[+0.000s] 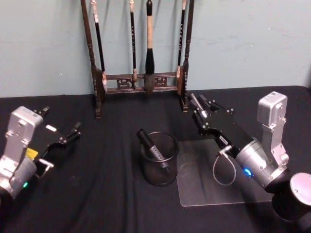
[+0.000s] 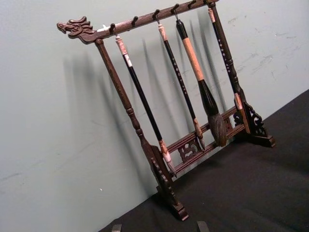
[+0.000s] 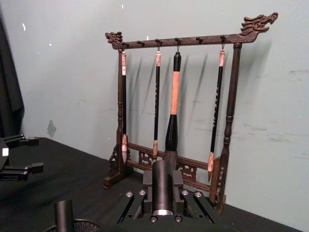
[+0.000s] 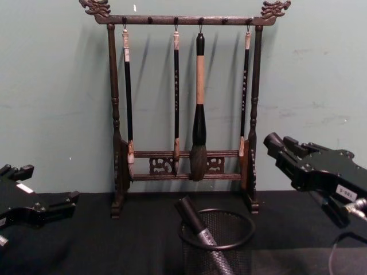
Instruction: Pick up the water-based marker from the table and place it into the pen holder.
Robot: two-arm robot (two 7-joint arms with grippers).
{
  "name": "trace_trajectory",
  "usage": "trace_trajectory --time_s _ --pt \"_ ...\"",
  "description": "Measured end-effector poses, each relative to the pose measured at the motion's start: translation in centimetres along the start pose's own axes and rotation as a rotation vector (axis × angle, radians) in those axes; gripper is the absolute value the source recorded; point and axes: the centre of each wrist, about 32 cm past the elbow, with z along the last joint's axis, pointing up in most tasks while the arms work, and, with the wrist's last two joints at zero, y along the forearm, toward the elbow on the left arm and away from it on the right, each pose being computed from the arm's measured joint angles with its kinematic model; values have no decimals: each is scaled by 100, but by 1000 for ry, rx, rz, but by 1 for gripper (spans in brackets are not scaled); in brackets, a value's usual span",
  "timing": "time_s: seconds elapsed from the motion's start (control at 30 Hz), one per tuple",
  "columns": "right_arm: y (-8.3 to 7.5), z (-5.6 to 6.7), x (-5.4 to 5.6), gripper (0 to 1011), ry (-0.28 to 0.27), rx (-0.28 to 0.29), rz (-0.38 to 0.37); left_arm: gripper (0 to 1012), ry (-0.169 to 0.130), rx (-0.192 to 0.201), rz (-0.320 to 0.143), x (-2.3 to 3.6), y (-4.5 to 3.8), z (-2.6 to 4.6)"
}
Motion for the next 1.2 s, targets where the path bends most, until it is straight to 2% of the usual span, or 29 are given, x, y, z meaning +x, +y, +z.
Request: trace_trajectory --time_s 0.23,0.6,0.8,0.87,1.03,1.2 --pt "65 33 25 239 0 2 -1 1009 0 0 0 0 0 0" --pt "209 36 0 239 8 -8 36 1009 0 0 0 0 0 0" --pt "302 15 -35 239 19 -3 58 1009 0 0 0 0 0 0" --pt "393 -9 -69 239 27 0 77 1009 0 0 0 0 0 0" --pt "489 -54 -103 241 39 4 96 1009 0 0 0 0 0 0" --pt "550 -61 -133 241 35 14 125 1009 0 0 0 0 0 0"
